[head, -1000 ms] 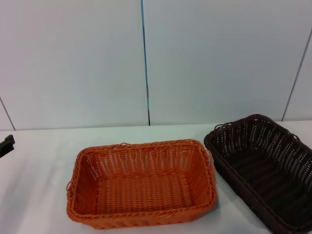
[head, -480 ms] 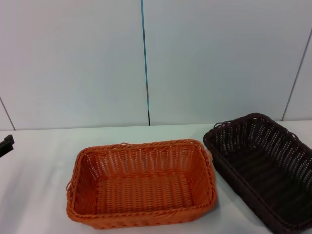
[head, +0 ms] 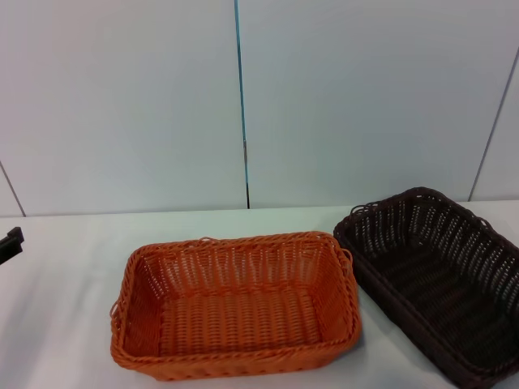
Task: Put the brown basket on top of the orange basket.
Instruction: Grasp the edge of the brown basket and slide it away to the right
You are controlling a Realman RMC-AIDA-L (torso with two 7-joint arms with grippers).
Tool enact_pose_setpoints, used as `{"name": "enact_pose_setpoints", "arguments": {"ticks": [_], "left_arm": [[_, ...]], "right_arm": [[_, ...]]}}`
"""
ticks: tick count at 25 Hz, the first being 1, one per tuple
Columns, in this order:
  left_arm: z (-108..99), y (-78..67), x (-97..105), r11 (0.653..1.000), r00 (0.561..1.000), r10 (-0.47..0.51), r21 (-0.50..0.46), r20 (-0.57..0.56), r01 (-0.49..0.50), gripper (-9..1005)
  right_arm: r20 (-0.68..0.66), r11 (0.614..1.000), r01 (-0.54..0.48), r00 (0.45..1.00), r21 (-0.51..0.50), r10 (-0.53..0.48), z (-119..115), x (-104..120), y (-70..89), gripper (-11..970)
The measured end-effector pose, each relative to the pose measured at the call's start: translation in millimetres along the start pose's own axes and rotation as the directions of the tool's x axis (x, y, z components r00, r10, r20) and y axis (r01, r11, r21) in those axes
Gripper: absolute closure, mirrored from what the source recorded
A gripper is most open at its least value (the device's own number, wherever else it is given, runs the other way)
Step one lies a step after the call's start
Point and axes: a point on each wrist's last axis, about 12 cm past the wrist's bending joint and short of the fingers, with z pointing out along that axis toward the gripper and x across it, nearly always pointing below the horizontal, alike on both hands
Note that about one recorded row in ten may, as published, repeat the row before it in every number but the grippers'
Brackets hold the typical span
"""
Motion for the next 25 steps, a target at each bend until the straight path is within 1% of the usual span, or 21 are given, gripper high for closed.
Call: {"name": "enact_pose_setpoints", "arguments": {"ticks": [12, 20, 25], "left_arm": [[0.5, -0.3, 1.0, 1.000, 1.000, 0.006, 0.001, -0.011, -0.006, 91], [1.4, -1.6, 1.4, 1.000, 1.000, 0.011, 0.006, -0.018, -0.010, 91], [0.1, -1.5, 0.8, 1.000, 1.000, 0.007, 0.013, -0.015, -0.007, 91]], "right_arm": [[-0.012, 1.000, 0.001, 1.000, 0.012, -0.001, 20.9, -7.2, -2.0, 221], [-0.010, 1.000, 0.010, 1.000, 0.006, -0.010, 28.5, -11.4, -2.4, 222], [-0.005, 1.000, 0.006, 1.000, 0.003, -0.006, 28.6, -13.1, -0.3, 222]]}}
